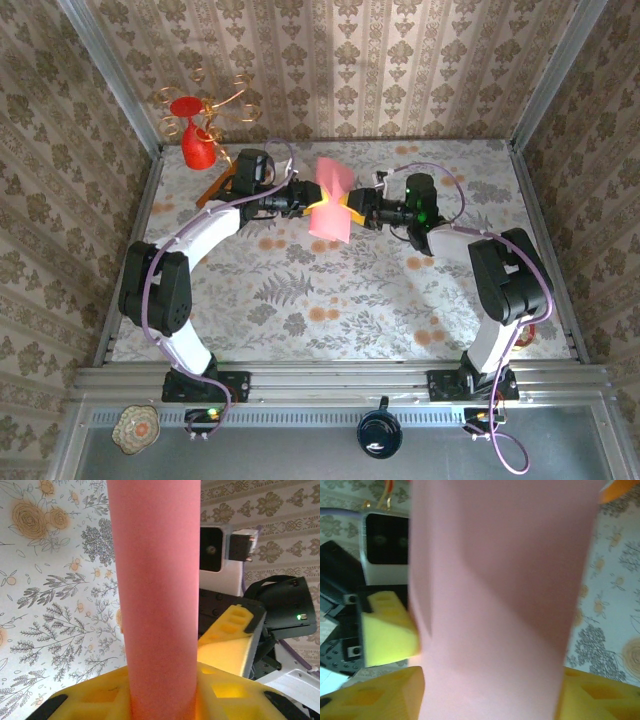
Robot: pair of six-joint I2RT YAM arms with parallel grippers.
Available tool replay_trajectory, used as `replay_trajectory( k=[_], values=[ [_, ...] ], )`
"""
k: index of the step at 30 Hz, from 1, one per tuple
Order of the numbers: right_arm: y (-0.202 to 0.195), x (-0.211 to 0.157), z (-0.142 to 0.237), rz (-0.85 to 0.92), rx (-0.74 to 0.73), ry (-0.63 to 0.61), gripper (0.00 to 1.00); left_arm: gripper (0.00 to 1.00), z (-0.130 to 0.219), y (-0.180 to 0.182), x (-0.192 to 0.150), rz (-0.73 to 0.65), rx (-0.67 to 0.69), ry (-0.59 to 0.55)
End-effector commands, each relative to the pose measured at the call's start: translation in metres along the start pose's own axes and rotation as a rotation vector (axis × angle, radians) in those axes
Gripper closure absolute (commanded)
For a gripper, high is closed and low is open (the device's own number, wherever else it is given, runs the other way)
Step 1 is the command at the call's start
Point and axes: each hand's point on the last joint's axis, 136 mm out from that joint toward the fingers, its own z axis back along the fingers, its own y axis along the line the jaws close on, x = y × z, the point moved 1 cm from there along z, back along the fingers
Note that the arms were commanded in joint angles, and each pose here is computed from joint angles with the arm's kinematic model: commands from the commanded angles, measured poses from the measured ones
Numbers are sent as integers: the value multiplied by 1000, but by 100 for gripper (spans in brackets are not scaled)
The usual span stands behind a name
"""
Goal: Fold a paper plane with a square sheet of paper (pick it up from the middle)
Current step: First fold in half a square sheet of paper at the center of the table.
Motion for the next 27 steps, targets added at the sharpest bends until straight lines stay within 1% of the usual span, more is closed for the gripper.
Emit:
replay_trajectory(
  k=[1,11,13,16,17,20,23,25,27],
  values=[
    [19,7,2,44,57,10,42,70,2,-1,-4,0,-10,6],
    [14,10,14,48,7,-17,57,71,3,9,-5,2,25,9],
    [13,10,14,41,-5,-11,65,71,3,10,-5,4,27,9],
    [7,9,13,22,-43,-1,82,70,3,10,-5,6,28,9],
    [5,10,14,16,-61,-2,86,69,3,11,-5,7,32,7],
    [0,9,18,11,-110,-8,91,58,6,20,-6,17,79,-3],
    [2,9,26,10,-135,-17,93,38,14,40,-6,30,183,-31],
    [5,9,36,8,-162,-25,93,29,25,57,-5,46,263,-59],
    [9,7,46,10,-195,-25,93,22,37,73,-3,62,333,-93]
  ],
)
